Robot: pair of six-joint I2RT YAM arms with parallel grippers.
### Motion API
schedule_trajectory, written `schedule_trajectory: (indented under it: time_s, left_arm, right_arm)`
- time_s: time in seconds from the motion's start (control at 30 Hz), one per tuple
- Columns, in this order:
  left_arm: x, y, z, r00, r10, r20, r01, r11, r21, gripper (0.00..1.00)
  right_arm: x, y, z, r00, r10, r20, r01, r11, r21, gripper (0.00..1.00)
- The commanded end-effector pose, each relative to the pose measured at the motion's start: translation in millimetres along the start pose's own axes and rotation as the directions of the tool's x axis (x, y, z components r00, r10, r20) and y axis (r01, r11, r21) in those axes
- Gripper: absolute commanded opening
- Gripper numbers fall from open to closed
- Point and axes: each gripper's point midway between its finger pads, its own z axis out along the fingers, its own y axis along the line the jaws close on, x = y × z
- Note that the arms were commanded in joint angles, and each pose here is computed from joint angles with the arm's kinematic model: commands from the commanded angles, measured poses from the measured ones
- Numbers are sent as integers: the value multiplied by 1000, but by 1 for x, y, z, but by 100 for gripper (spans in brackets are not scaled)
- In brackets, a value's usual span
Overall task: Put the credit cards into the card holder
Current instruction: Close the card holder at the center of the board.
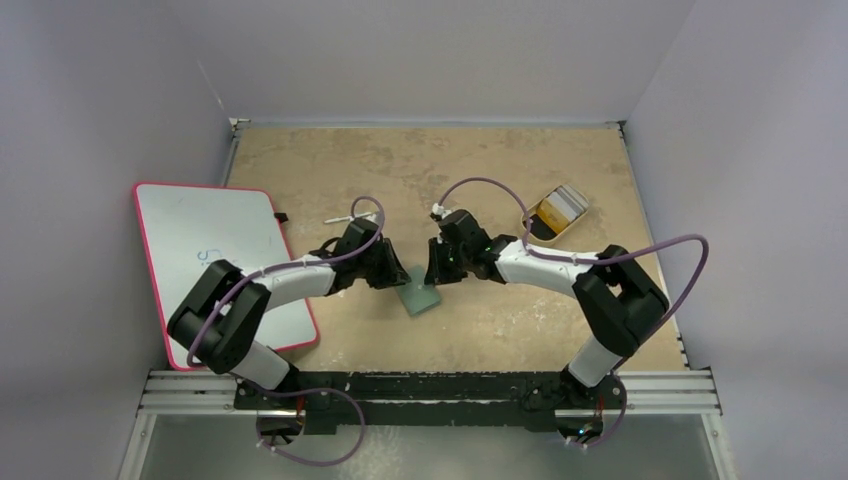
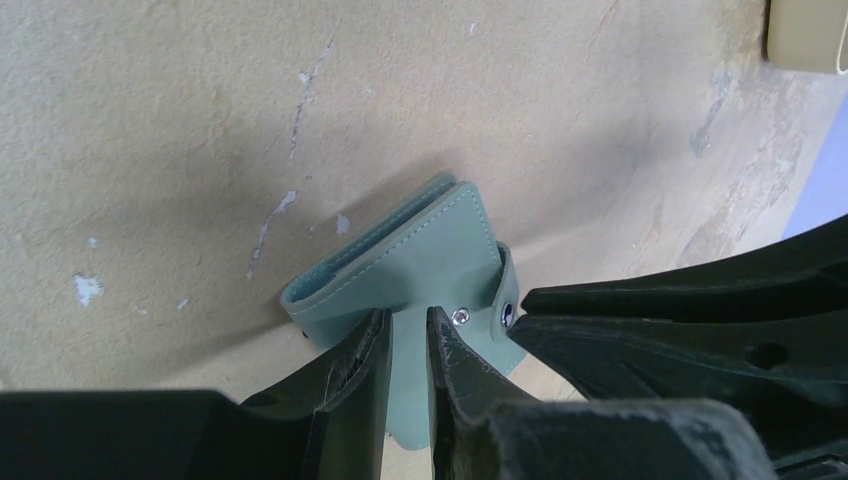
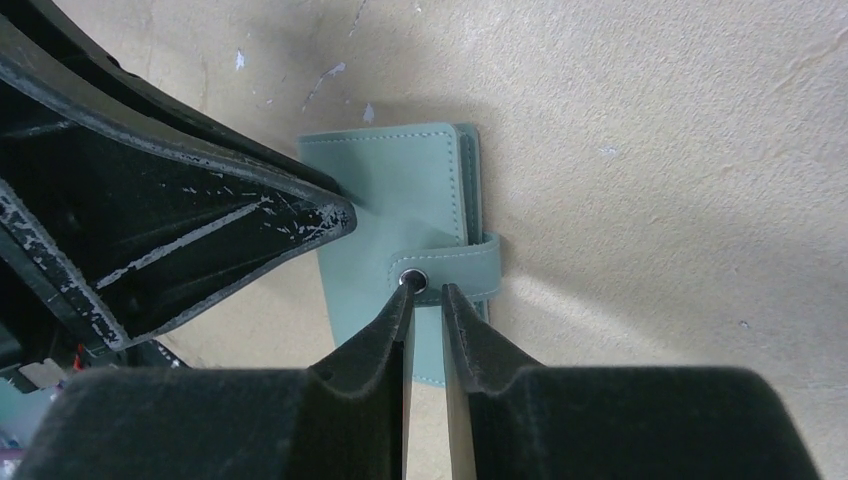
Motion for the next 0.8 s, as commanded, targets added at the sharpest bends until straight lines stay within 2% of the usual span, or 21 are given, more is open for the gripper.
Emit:
schedule_trajectory:
  time_s: [0.0,0.4,0.67,0.77]
  left_arm:
    - [-4,-4,8,1000,20,0,-20,1000,11,18]
    - [-5,2,8,1000,18,6,-18,1000,-15,18]
    - [-4,1,6,1000,10,5,-9,1000,-12,18]
    - [-4,-6,10,1000,-14,0,14,999,30,18]
  right_arm:
    - [-4,9,3,1000,-25,9,25,998,-50,18]
    - [-1,8,9,999,-45,-14,44,998,-54,20]
    - [12,3,15,995,-64,-77,61,997,-50,19]
    - [-2,4,18,995,-77,-64,76,997,-12,17]
